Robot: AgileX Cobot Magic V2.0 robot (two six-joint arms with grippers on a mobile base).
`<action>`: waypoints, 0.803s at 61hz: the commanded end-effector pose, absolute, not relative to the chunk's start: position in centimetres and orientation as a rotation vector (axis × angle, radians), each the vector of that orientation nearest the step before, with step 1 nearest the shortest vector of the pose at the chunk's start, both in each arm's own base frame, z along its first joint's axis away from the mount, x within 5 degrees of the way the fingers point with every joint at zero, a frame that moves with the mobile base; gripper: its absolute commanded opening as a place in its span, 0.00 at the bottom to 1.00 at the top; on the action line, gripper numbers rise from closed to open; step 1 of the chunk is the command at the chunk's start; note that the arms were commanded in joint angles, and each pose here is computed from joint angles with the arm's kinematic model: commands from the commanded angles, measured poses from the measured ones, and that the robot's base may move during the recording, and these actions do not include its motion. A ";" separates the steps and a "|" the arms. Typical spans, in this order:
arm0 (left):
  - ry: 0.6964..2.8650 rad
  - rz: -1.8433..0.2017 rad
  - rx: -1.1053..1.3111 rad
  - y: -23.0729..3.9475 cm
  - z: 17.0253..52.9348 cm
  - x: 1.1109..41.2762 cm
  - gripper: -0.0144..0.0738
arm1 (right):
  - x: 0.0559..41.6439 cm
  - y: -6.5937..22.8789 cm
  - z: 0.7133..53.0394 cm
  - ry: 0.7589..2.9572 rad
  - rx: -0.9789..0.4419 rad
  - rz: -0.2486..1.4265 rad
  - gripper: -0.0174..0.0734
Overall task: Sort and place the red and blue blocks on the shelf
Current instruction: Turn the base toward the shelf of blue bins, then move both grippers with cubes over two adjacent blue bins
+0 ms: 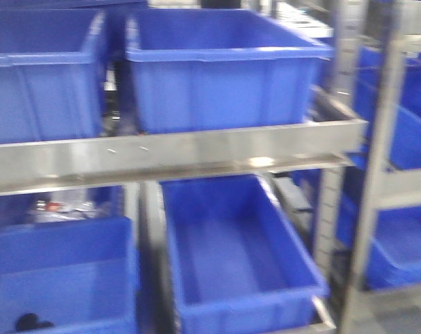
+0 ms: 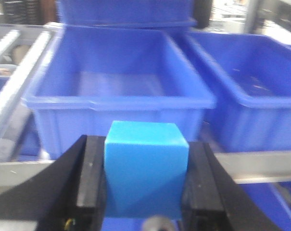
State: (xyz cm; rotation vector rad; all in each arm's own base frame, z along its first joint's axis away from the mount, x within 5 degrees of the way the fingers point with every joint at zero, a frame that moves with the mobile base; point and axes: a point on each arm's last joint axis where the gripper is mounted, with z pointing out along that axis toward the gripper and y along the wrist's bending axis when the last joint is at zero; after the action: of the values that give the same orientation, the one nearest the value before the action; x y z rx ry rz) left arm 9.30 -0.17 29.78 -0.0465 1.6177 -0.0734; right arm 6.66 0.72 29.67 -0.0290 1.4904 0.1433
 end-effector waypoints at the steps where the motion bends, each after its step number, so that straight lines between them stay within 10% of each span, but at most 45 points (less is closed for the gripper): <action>1: 1.506 -0.059 -0.071 0.1 31.5 9.2 0.32 | 6.5 0.7 31.3 1.389 -0.033 0.131 0.26; 49: 1.506 -0.059 -0.071 0.1 31.5 9.2 0.32 | 6.5 0.7 31.3 1.389 -0.033 0.131 0.26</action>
State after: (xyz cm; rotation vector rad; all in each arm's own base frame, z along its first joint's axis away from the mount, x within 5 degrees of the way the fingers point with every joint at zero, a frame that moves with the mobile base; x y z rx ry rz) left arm 9.30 -0.17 29.78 -0.0465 1.6177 -0.0734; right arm 6.66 0.72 29.67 -0.0290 1.4904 0.1433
